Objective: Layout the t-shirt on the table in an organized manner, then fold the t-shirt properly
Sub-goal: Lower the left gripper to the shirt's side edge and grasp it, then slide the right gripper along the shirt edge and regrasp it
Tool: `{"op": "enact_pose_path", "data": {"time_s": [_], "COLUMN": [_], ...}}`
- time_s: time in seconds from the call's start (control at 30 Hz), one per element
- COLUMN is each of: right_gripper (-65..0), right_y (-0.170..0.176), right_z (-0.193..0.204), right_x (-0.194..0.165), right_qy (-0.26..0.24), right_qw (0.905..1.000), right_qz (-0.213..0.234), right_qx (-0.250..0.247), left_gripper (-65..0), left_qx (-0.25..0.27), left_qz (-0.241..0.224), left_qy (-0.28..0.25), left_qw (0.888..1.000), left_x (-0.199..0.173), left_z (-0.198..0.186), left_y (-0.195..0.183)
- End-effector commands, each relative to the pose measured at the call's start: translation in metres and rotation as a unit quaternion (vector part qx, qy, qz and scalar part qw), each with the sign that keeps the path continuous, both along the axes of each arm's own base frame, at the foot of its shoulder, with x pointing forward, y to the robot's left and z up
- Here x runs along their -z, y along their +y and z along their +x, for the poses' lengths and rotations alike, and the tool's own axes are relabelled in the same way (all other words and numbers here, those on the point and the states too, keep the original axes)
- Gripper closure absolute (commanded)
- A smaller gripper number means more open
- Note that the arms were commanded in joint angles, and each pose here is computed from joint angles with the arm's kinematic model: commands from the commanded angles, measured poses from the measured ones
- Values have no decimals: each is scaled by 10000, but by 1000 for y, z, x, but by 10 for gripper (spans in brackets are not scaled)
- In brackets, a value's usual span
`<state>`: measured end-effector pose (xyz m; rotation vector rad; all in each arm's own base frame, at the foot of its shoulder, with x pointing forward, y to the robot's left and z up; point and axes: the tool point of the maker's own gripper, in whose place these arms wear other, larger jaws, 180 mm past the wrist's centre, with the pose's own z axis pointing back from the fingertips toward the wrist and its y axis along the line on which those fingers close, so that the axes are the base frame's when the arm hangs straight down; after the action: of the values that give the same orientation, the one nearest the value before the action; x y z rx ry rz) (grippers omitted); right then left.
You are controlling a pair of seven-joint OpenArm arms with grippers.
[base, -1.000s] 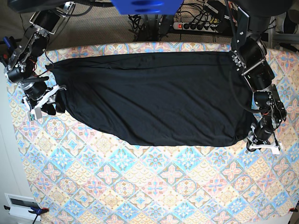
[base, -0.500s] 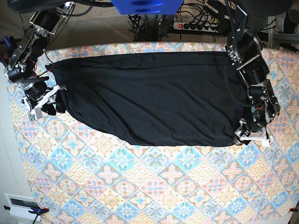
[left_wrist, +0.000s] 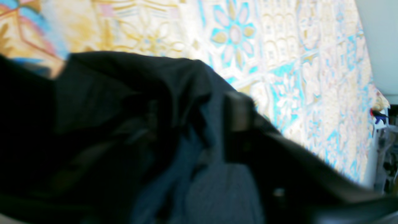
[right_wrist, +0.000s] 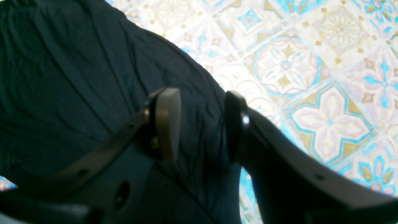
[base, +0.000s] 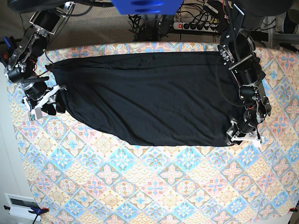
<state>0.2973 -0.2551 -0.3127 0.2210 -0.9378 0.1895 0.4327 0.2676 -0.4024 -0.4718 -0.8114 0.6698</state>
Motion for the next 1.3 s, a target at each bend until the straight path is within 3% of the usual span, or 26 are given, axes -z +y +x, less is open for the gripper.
{"op": "enact_pose_path", "data": {"time_s": [0.0,0.1,0.5,0.63,0.87,1.03,1.27], "right_gripper": [-227,-227,-227,-229,-229,-230,-230], "right_y": [-2,-2,3,23,22,52,61], "right_z": [7,6,7,10,8,59,87], "right_x": [-17,-16,-14,-7,15,-10,-4], "right_qy": [-288,-267,-240,-145,285,-153,-38], "right_qw": [9996,9996,9996,9990,9960,9937,9888], "right_qz": [-25,-23,-13,-27,-657,-574,-960], "right_qx": [-43,-41,-113,-427,-542,-946,-1139], "left_gripper": [-136,0,-2,-35,-154,-208,-219], "left_qx": [-95,-159,-9,83,354,345,-47], "left_qz": [159,236,714,878,1357,1548,1729], "left_qy": [-386,-447,-658,-498,-219,-109,135], "left_qw": [9991,9986,9953,9949,9899,9873,9848], "left_x": [-29,-37,-76,-71,-60,-60,-52], "left_z": [16,17,17,15,14,11,-13], "left_y": [19,32,52,52,47,57,94]}}
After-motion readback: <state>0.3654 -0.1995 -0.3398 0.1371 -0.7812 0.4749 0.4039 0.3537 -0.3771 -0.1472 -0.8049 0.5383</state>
